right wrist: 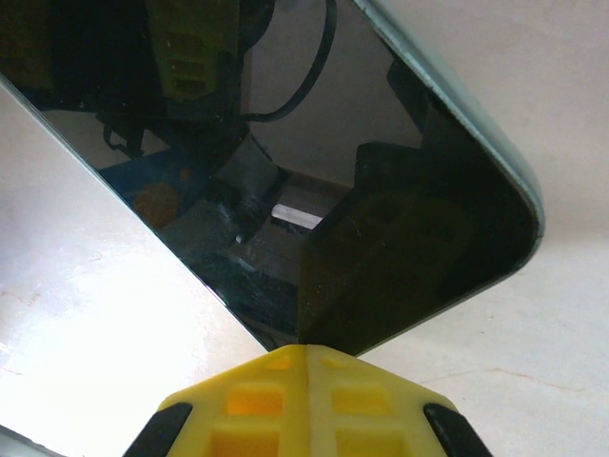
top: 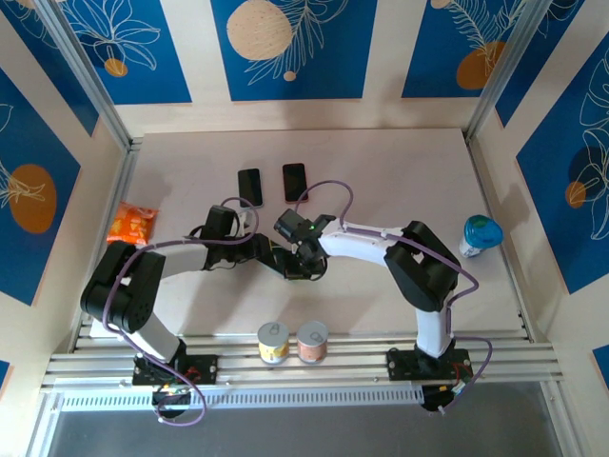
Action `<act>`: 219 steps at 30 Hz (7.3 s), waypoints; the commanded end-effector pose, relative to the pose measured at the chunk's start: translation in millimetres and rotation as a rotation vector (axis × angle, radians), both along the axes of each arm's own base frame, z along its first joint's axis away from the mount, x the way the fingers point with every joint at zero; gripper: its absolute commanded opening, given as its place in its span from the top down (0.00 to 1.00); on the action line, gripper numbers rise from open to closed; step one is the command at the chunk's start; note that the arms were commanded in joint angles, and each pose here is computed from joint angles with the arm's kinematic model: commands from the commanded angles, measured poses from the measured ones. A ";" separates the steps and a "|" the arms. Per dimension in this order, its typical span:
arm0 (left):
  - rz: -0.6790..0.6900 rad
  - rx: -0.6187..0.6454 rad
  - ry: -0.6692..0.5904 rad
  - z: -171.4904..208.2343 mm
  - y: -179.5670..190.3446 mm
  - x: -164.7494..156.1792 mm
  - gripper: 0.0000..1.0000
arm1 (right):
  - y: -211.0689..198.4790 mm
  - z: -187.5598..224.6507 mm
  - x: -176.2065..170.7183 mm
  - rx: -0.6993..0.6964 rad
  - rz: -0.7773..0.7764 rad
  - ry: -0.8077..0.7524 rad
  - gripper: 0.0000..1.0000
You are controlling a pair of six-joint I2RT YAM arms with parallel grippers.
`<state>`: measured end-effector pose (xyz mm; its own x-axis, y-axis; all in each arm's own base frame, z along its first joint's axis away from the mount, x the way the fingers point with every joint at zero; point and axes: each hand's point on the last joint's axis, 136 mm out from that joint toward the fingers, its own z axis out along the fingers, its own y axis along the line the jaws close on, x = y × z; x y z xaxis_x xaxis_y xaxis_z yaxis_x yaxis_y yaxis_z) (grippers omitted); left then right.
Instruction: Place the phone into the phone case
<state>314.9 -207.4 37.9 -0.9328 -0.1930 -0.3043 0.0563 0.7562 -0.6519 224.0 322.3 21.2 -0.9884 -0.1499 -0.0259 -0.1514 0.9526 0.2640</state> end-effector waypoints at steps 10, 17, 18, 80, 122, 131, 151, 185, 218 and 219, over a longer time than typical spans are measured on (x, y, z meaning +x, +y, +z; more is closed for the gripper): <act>0.027 0.030 0.203 -46.9 7.5 -27.3 0.59 | -41.0 -112.4 -57.1 -0.232 0.037 0.176 1.00; 0.024 0.036 0.210 -46.7 7.3 -26.2 0.59 | -41.7 -130.7 -71.2 -0.242 0.053 0.253 1.00; 0.024 0.039 0.214 -47.2 7.5 -26.3 0.59 | -42.9 -131.9 -72.5 -0.248 0.051 0.263 1.00; 0.050 0.041 0.140 -23.2 7.6 8.4 0.59 | -70.8 -47.8 32.5 -0.095 -0.166 0.003 1.00; 0.071 -0.125 -0.017 50.7 7.1 25.2 0.58 | -14.6 -14.2 40.0 0.242 -0.163 -0.036 1.00; 0.085 -0.108 -0.011 50.2 16.8 23.8 0.58 | -77.6 -44.7 58.0 0.235 -0.470 0.023 1.00; 0.106 -0.077 -0.011 51.3 32.5 19.3 0.58 | -147.2 -43.6 96.7 0.225 -0.715 -0.029 1.00; 0.233 0.365 -0.218 80.9 111.9 31.7 0.00 | -146.4 111.5 217.9 0.372 -0.201 -0.499 0.01; 0.297 0.771 -0.831 77.9 185.3 75.5 0.00 | -317.7 103.9 150.6 0.020 -0.383 -1.215 0.01; 0.295 0.768 -0.846 73.7 184.2 76.3 0.00 | -315.2 101.3 152.5 0.034 -0.372 -1.214 0.01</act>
<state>381.2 -18.8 98.2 -0.4422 0.1246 -0.8882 -0.0144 0.9892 0.1459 363.2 1.9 95.5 -0.4335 0.1788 -0.8832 0.0322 0.9826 0.1831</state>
